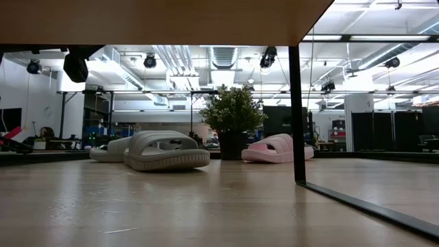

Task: Pick and place slides into the shelf
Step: Put the bottom pink slipper on the shelf

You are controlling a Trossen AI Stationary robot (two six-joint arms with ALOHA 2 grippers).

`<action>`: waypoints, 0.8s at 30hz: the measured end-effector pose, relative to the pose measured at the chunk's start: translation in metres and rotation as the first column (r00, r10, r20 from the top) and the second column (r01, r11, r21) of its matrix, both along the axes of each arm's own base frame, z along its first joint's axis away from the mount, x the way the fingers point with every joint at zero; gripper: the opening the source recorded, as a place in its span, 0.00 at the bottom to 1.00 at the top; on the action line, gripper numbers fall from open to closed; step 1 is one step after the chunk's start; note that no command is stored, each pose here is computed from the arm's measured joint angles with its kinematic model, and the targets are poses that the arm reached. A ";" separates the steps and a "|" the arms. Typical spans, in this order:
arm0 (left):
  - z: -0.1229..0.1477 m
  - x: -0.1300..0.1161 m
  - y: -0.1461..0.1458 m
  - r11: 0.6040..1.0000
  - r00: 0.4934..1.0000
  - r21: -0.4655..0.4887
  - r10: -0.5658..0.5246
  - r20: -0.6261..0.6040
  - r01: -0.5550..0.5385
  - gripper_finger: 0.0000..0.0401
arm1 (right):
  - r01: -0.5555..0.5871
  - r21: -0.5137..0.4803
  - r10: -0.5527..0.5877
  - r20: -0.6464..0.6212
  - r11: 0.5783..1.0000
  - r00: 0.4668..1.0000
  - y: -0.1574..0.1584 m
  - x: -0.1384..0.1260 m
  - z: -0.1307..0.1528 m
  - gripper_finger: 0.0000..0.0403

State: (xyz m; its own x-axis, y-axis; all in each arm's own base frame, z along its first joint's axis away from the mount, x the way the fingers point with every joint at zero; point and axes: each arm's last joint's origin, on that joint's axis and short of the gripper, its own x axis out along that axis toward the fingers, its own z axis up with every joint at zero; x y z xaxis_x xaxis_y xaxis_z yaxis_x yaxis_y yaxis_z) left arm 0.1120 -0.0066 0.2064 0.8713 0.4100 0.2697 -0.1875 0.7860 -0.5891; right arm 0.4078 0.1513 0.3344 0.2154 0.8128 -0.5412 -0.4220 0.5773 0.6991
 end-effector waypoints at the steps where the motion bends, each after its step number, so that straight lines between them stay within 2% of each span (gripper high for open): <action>1: 0.000 0.000 0.000 1.000 1.000 0.000 0.000 -0.001 0.000 0.31 | -0.004 0.001 0.004 0.000 1.000 1.000 0.002 0.000 -0.001 0.02; 8: 0.000 0.000 0.000 1.000 1.000 0.000 0.000 0.000 0.000 0.31 | -0.029 0.021 0.028 0.040 0.999 0.999 0.011 0.002 -0.005 0.02; 24: 0.000 0.000 0.000 1.000 1.000 0.000 0.000 -0.001 0.000 0.31 | -0.072 0.037 0.071 0.029 0.997 0.997 0.011 0.000 -0.012 0.02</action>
